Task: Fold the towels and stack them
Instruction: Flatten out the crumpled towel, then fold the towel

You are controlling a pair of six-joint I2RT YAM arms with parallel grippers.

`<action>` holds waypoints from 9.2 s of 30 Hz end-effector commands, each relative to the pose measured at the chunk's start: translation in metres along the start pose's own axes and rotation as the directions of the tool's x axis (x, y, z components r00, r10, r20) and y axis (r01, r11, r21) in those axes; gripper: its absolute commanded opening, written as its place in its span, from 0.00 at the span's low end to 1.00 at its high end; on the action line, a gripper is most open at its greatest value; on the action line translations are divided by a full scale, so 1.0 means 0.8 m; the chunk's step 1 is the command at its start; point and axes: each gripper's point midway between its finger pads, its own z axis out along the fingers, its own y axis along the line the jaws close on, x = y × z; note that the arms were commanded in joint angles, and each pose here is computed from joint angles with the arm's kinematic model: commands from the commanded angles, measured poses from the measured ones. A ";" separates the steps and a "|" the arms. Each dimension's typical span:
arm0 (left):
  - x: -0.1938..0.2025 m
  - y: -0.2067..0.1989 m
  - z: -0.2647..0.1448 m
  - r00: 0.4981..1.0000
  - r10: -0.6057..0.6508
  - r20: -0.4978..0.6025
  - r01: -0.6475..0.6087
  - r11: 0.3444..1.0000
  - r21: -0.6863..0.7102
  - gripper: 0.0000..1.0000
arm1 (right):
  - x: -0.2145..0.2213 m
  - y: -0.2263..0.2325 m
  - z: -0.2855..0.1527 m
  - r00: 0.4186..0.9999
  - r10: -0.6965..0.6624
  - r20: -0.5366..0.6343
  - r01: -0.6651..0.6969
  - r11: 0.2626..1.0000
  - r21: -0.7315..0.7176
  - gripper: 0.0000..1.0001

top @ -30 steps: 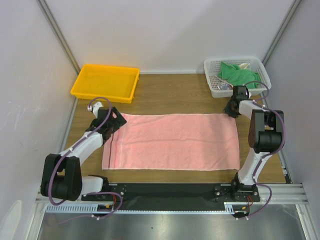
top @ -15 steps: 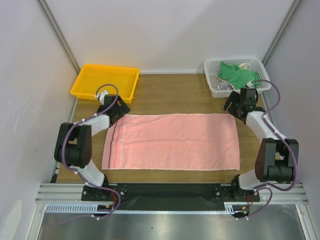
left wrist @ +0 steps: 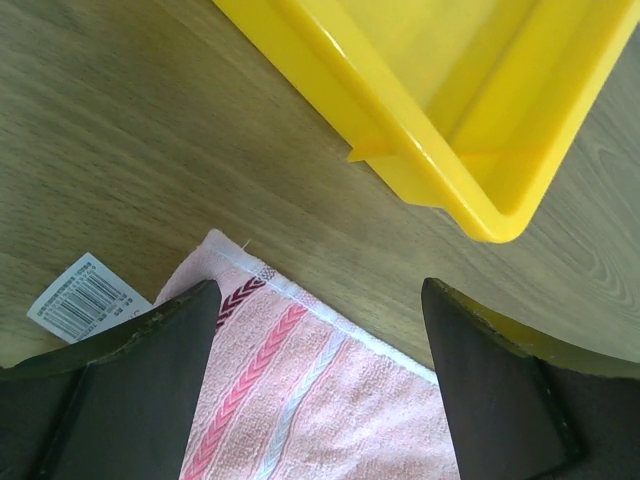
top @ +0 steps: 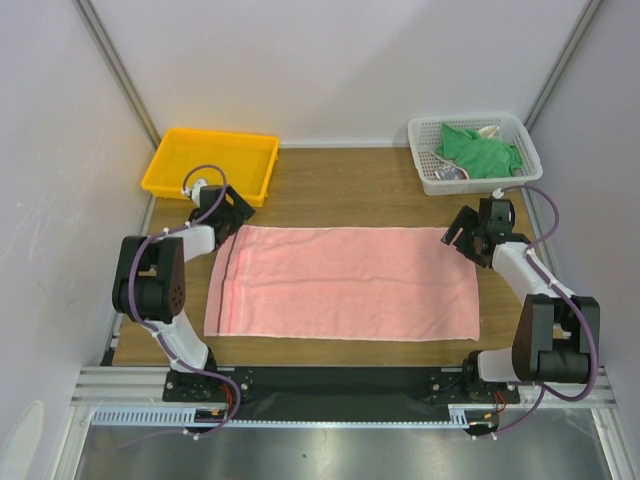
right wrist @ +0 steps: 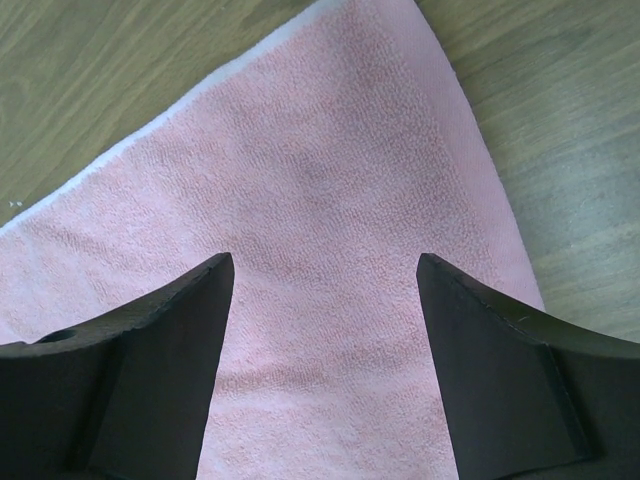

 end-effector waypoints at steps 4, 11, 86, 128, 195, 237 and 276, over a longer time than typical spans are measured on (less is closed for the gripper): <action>-0.018 -0.014 0.007 0.999 -0.040 0.005 0.039 0.998 0.047 0.88 | 0.000 -0.010 -0.003 1.000 0.027 0.011 -0.027 0.999 0.037 0.80; -0.068 -0.037 -0.067 0.991 0.062 0.120 -0.073 0.994 0.087 0.92 | -0.017 -0.017 -0.019 0.997 0.055 0.053 -0.058 0.996 0.067 0.81; 0.280 -0.028 -0.329 0.859 0.502 -0.096 -0.452 0.834 0.317 0.91 | 0.123 0.331 0.096 0.823 -0.567 -0.036 0.543 0.804 -0.245 0.59; 0.370 -0.099 -0.365 0.710 0.703 0.045 -0.696 0.690 0.200 0.91 | 0.139 0.339 0.122 0.785 -0.619 -0.026 0.603 0.773 -0.198 0.18; 0.410 -0.081 -0.317 0.743 0.665 -0.074 -0.653 0.745 0.137 0.13 | 0.132 0.367 0.134 0.808 -0.589 -0.007 0.562 0.776 -0.286 0.00; 0.152 -0.220 -0.523 0.776 0.561 0.288 -0.629 0.661 0.409 0.00 | -0.135 0.512 -0.146 0.810 -0.379 0.448 0.556 0.740 -0.378 0.00; 0.084 -0.258 -0.610 0.769 0.499 0.400 -0.613 0.393 0.686 0.00 | -0.180 0.280 -0.372 0.775 -0.252 0.580 0.442 0.872 -0.211 0.00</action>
